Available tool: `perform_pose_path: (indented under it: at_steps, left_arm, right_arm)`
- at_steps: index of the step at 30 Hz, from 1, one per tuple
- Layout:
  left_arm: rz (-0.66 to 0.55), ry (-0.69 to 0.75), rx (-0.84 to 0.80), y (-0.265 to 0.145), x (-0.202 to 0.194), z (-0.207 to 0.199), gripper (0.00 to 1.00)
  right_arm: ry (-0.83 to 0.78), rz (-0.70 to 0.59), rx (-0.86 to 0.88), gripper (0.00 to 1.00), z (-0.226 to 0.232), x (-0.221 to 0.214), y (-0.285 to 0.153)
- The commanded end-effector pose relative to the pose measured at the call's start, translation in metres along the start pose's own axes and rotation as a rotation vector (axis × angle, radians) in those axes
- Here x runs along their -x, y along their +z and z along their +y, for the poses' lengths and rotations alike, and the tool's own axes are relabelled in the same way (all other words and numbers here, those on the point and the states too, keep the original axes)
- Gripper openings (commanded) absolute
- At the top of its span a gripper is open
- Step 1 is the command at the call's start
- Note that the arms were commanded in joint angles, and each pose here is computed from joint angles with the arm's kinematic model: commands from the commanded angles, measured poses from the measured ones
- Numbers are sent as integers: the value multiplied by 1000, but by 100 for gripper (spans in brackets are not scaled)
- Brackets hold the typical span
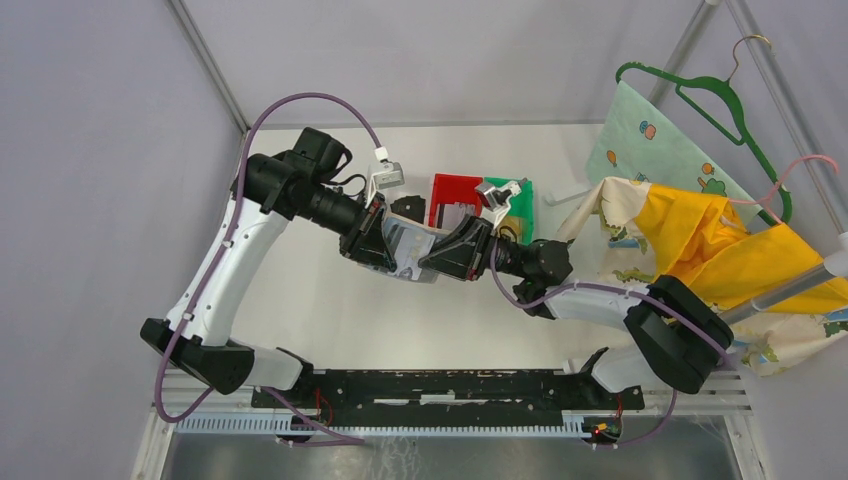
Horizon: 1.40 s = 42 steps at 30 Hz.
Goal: Take the credit cards out of the card holder
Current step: Remove the credit card from the card holder, then place the credit card in the storage box.
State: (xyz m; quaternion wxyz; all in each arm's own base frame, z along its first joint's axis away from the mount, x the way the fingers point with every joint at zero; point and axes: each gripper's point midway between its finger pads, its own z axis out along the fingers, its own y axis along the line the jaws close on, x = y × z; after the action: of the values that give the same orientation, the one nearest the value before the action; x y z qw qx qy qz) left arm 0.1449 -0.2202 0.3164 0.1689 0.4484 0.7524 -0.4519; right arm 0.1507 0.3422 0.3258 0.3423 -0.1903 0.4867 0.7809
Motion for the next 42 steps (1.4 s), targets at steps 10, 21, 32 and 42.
perform_pose_path:
  at_steps: [10,21,32,42]
  left_arm:
    - [-25,39,47,-8,12,0,5]
    - [-2,57,263,-20,18,39,4]
    - [-2,92,320,-34,18,32,4]
    - [-21,95,303,-34,18,25,4]
  right_arm:
    - [-61,-79,20,0,16,21,-41]
    - [-210,16,-480,0,-75,45,-108]
    - [-259,189,-879,0,-207,89,-130]
    - [-204,273,-1045,0,-282,85,-149]
